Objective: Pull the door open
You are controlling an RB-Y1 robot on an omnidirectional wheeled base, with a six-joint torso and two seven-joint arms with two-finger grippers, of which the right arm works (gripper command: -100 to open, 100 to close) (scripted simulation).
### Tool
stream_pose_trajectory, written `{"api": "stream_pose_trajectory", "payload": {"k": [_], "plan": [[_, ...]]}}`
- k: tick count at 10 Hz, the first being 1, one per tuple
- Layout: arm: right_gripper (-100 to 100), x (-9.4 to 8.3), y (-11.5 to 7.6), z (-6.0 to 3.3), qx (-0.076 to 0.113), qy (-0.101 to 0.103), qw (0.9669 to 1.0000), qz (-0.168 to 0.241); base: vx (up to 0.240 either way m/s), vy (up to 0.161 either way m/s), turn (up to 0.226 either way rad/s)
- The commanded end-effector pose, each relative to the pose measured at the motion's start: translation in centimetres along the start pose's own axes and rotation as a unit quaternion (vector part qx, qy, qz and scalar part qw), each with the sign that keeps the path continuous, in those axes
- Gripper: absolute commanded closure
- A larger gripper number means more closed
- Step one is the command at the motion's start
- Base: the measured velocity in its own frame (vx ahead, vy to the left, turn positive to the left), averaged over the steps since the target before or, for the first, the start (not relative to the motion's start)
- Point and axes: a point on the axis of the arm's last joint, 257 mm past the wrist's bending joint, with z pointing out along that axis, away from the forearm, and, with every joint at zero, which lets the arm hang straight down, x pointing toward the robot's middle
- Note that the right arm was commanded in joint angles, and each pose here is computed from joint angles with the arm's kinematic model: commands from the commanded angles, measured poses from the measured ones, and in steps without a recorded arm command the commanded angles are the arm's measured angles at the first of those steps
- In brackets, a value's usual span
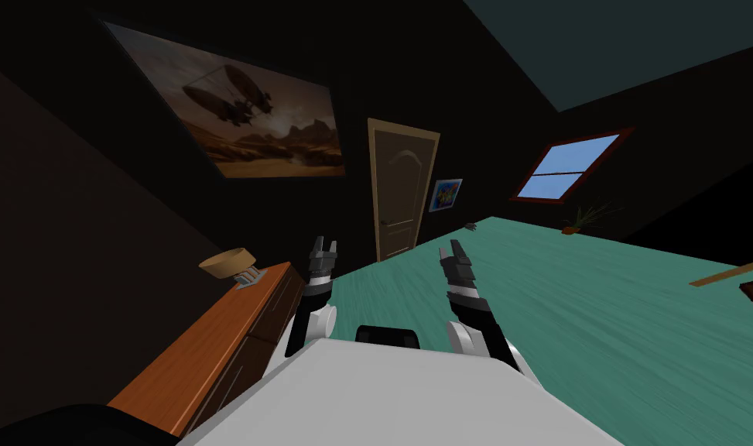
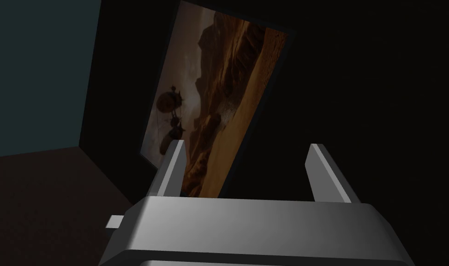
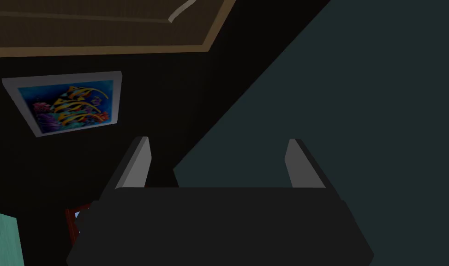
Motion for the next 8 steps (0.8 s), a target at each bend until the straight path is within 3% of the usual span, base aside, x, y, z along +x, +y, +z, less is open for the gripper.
{"api": "stream_pose_trajectory", "payload": {"k": [1, 8], "plan": [[-100, 0.3, -1.0, -0.13, 0.006, 0.007, 1.0000, 0.003, 0.057, -0.009, 0.111], [-100, 1.2, -5.3, -0.83, 0.034, 0.033, 0.9988, 0.014, 0.096, 0.004, 0.069]]}}
